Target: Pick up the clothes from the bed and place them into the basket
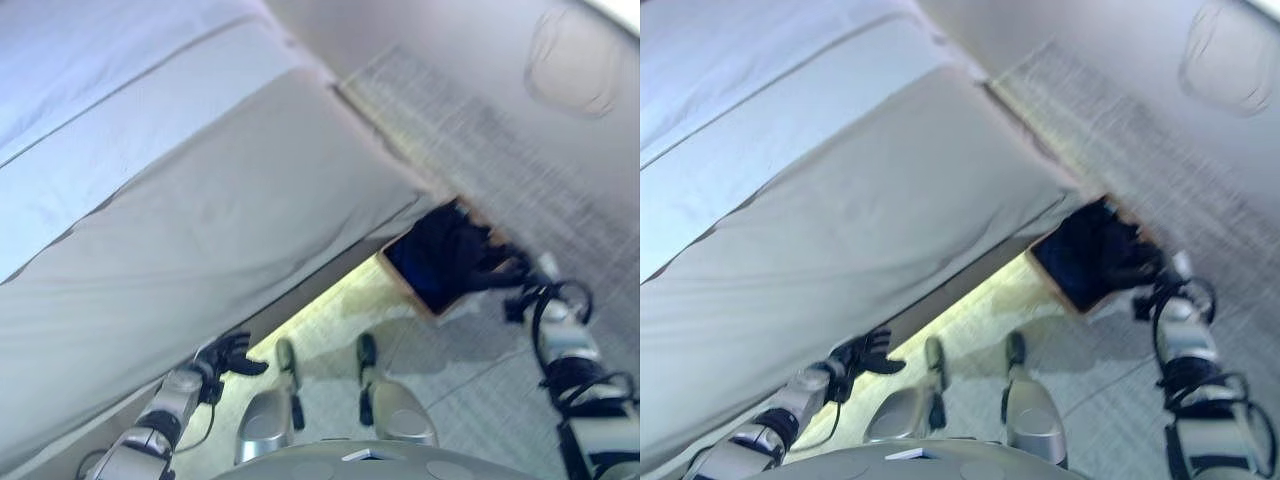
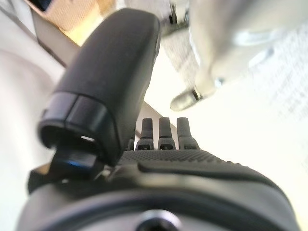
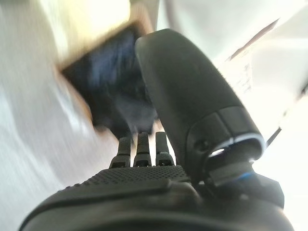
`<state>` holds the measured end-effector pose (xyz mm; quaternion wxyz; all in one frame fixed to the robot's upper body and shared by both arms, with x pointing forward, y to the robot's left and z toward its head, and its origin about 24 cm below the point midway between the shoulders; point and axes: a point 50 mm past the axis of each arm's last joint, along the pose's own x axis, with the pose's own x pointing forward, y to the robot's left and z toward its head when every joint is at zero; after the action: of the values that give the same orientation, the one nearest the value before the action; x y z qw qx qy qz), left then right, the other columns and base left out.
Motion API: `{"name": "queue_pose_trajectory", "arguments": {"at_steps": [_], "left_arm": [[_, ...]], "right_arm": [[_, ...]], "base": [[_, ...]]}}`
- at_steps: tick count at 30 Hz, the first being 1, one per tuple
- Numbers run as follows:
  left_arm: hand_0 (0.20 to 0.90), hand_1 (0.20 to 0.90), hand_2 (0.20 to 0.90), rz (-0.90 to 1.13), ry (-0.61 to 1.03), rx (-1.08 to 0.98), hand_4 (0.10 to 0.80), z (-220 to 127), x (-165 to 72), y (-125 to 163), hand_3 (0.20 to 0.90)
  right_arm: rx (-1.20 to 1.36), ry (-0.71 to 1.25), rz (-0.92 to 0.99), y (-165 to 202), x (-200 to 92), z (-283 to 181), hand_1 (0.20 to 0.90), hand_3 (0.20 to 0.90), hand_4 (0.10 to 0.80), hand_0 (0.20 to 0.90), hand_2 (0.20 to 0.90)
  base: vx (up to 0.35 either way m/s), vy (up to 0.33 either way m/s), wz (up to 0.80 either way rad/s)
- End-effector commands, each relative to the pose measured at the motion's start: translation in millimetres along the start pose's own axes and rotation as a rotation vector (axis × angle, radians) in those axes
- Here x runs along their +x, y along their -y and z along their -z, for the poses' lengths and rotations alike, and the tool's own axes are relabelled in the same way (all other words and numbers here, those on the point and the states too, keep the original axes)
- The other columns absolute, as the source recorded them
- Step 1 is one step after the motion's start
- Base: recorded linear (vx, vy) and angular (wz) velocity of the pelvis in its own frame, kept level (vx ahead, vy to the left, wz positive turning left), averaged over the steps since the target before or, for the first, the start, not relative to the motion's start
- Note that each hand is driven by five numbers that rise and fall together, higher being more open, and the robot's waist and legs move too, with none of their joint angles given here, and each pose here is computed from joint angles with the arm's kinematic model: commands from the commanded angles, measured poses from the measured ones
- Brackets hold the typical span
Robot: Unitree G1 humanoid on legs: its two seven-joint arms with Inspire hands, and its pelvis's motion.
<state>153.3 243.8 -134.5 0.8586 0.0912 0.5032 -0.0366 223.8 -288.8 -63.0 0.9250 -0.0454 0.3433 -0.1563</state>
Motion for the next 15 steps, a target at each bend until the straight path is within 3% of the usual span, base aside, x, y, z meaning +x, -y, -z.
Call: {"name": "queue_pose_trajectory", "arguments": {"at_steps": [1, 6, 15], "left_arm": [[0.900, 0.900, 0.900, 0.050, -0.022, -0.021, 0.800, 12, 3, 16, 0.900], [0.900, 0.900, 0.900, 0.122, -0.084, -0.035, 0.800, 23, 3, 24, 0.900], [0.900, 0.900, 0.900, 0.119, -0.132, -0.077, 0.800, 40, -1, 24, 0.900]], "right_arm": [[0.002, -0.087, -0.110, -8, -9, 49, 0.900, 0.900, 0.800, 0.900, 0.900], [-0.254, -0.291, -0.186, -29, -27, 116, 0.900, 0.900, 0.800, 0.900, 0.900], [-0.231, -0.369, -0.216, -40, -42, 145, 0.900, 0.900, 0.800, 0.900, 0.900]], "base": [[0.106, 0.142, -0.01], [0.050, 0.103, 0.08], [0.001, 0.078, 0.06]]}}
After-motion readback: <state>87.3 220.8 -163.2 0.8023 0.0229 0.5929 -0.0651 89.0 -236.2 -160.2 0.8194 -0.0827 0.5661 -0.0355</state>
